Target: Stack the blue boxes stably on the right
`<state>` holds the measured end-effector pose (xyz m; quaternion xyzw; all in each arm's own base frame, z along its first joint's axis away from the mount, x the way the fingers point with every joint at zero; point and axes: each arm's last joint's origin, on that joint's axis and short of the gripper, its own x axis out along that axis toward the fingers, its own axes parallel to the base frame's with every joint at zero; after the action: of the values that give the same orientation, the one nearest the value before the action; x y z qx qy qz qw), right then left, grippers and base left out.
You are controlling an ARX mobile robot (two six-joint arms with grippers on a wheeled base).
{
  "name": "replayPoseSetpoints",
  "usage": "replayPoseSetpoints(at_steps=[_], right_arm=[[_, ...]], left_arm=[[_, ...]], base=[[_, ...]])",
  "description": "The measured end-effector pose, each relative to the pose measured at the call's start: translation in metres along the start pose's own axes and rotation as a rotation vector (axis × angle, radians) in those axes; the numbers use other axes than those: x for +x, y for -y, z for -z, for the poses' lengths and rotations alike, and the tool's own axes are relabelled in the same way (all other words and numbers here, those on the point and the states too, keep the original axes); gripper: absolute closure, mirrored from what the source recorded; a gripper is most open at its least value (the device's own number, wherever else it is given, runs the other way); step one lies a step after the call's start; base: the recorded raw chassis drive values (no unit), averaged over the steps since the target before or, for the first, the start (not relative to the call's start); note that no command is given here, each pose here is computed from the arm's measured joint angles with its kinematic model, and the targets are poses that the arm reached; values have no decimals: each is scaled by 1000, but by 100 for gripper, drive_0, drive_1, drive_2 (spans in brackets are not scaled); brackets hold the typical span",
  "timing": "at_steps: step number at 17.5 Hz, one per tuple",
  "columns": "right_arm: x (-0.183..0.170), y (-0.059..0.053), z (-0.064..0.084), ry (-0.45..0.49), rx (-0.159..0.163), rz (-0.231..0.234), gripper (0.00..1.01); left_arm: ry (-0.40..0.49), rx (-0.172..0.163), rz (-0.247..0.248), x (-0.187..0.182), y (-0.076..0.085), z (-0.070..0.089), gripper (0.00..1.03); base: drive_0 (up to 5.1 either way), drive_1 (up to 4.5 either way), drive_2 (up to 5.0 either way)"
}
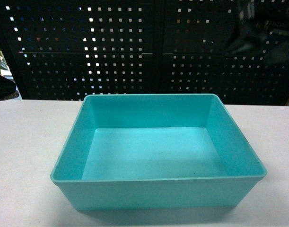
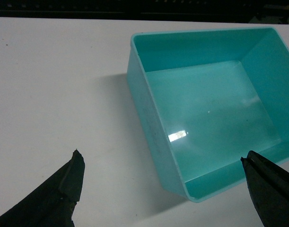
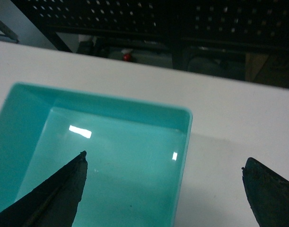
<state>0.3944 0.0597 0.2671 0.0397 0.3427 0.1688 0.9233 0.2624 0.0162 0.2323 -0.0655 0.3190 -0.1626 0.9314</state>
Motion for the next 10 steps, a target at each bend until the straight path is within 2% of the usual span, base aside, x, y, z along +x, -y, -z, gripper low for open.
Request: replayPoseSetpoints(at_steps=[1,2,3,4,5,6,7,8,10], right_arm=[[-9,-2,-17,39,-36,-6,3],[-9,-7,-23,70,-90,-3,3],[3,-10,-15,10,-122,-16,3],[29,-7,3,-102,-139,-29,3],[49,-4,21,-195,-133,-36,3],[68,3,42,-268,-135,-16,3],[76,6,54,-299,-138,8,3],[77,7,54,-285,-150,35,3],[69,5,46,-245,-169,51,3]], left_arm=[[0,0,0,0,0,0,5],[0,0,1,0,0,0,5],[0,0,0,0,0,0,5],[1,0,1,0,0,0,5],[1,0,0,0,0,0,5],[0,0,-1,0,0,0,5],[0,0,-1,0,0,0,5],[1,0,0,0,0,0,5],[1,1,1,0,0,0,5]], base=[[0,0,0],[0,0,0],[0,0,0],[0,0,0],[0,0,0],[0,0,0],[0,0,0],[0,0,0],[0,0,0]])
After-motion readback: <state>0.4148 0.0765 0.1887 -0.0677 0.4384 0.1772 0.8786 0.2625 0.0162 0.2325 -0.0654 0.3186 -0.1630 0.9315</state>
